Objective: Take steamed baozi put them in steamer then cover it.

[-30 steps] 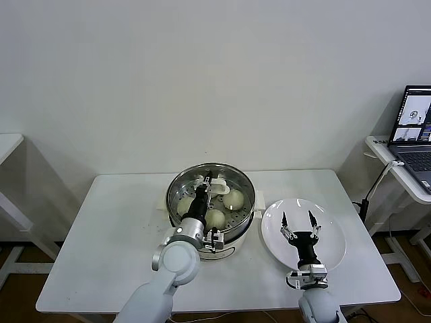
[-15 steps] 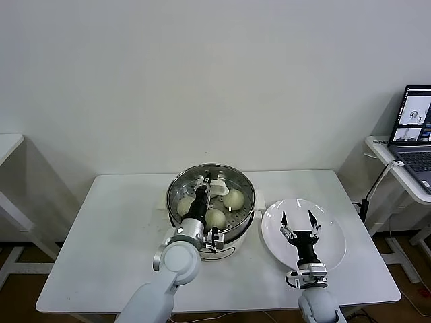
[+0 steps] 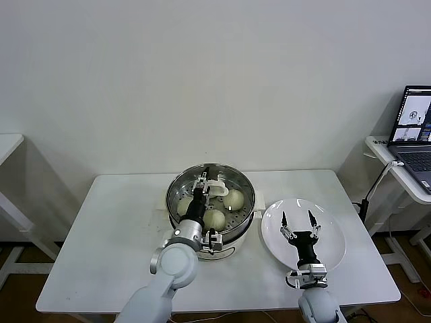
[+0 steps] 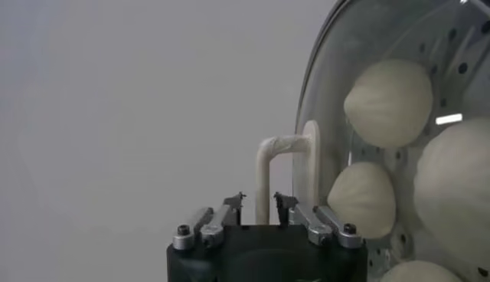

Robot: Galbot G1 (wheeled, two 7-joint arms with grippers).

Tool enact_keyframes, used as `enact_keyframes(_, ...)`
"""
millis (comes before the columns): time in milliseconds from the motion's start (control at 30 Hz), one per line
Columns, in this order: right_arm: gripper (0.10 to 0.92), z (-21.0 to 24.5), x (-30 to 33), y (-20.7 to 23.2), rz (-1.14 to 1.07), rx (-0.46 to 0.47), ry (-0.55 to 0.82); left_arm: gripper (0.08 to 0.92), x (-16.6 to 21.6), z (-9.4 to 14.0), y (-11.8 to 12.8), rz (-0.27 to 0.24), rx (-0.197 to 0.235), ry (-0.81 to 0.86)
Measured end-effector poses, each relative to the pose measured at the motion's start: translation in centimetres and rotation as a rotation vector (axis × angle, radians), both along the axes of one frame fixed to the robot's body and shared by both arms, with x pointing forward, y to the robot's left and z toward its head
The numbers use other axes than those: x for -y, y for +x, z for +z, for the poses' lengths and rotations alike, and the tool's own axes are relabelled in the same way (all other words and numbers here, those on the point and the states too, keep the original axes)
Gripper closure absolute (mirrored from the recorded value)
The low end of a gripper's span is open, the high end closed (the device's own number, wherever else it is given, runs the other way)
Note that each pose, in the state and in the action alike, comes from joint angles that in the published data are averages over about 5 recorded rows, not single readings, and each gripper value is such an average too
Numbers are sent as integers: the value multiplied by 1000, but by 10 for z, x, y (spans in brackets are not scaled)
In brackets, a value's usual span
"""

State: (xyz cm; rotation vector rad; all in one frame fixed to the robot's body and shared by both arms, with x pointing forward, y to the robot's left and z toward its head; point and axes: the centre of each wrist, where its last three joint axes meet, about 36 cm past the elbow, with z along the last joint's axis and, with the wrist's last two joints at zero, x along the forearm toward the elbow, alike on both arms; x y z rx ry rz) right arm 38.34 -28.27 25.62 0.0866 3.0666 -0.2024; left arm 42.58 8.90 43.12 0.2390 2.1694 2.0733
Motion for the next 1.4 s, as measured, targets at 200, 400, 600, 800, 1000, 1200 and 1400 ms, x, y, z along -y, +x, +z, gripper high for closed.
enact_keyframes(200, 200, 2, 1, 4, 0, 7, -1, 250, -8, 9, -17, -21, -7, -27)
enact_keyframes(400, 200, 5, 1, 7, 4, 13, -6, 179, -22, 21, -39, -53, -16, -61)
enact_keyframes(600, 200, 10, -1, 5, 7, 0, 4, 177, -44, 39, -60, -78, -4, -136)
enact_keyframes(800, 200, 18, -3, 1, 13, -15, 46, 177, -84, 48, -67, -42, 30, -337)
enact_keyframes(1000, 200, 24, -4, -4, 16, -31, 92, 177, -140, 26, -60, 12, 21, -617)
enact_keyframes(1200, 200, 30, -5, -9, 12, -55, 116, 177, -193, -22, -57, 43, -55, -876)
enact_keyframes(1400, 200, 36, -2, -14, 10, -75, 125, 177, -226, -64, -68, 65, -98, -1049)
